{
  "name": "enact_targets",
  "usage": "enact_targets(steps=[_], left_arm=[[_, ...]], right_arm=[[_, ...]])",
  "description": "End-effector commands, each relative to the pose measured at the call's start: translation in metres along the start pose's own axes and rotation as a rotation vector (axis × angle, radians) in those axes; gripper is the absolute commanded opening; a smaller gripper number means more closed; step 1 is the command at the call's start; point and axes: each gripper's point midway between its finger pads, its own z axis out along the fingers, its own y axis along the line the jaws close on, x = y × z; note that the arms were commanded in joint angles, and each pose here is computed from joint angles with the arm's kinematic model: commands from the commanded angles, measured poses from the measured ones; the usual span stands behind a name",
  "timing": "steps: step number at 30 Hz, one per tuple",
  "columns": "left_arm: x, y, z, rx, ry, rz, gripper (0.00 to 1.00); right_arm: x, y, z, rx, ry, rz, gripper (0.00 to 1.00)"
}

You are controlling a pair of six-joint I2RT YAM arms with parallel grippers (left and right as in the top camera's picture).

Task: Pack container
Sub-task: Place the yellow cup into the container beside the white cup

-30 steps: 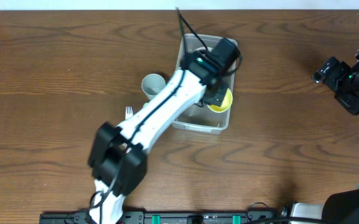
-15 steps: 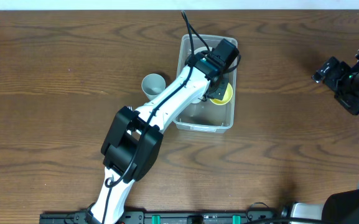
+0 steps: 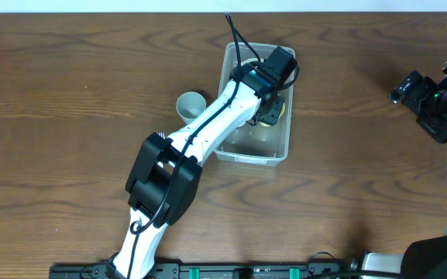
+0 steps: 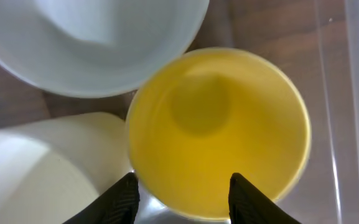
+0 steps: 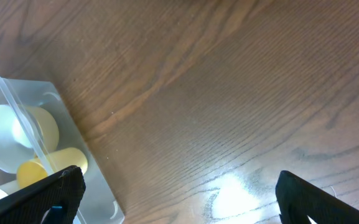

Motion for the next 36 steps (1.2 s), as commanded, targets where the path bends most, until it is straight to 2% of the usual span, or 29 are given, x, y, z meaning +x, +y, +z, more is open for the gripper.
enact_targets(steps=[1, 5, 7, 13, 18, 20, 21, 25, 30, 36], left_arm=[[-0.026, -0.002, -0.05, 0.02, -0.106, -0.006, 0.48], [-0.027, 0.0, -0.099, 0.032, -0.149, -0.008, 0.5], [-0.021, 0.006, -0.123, 0.021, -0.168, -0.012, 0.54], [0.013, 0.073, -0.15, -0.214, -0.08, -0.058, 0.61], [0.034, 0.144, -0.128, -0.302, 0.044, -0.22, 0.62], [0.038, 0.171, -0.116, -0.282, 0.066, -0.31, 0.62], [0.038, 0.181, -0.106, -0.223, 0.074, -0.359, 0.62], [0.038, 0.196, -0.079, -0.068, 0.077, -0.448, 0.62], [0.056, 0.218, -0.038, -0.06, 0.109, -0.507, 0.62], [0.069, 0.21, 0.001, -0.023, 0.164, -0.479, 0.62]], right_arm=[[0.0, -0.001, -0.001, -0.003, 0.0, 0.004, 0.99], [0.0, -0.001, -0.001, -0.002, 0.0, 0.004, 0.99], [0.0, -0.001, -0.001, -0.003, 0.0, 0.004, 0.99], [0.0, -0.001, -0.001, -0.003, 0.0, 0.004, 0.99], [0.0, -0.001, -0.001, -0.003, 0.0, 0.004, 0.99], [0.0, -0.001, -0.001, -0.003, 0.0, 0.004, 0.99], [0.0, -0.001, -0.001, -0.003, 0.0, 0.004, 0.99], [0.0, -0.001, -0.001, -0.003, 0.0, 0.004, 0.99], [0.0, -0.001, -0.001, -0.003, 0.0, 0.004, 0.99], [0.0, -0.001, -0.001, -0.003, 0.0, 0.004, 0.99]])
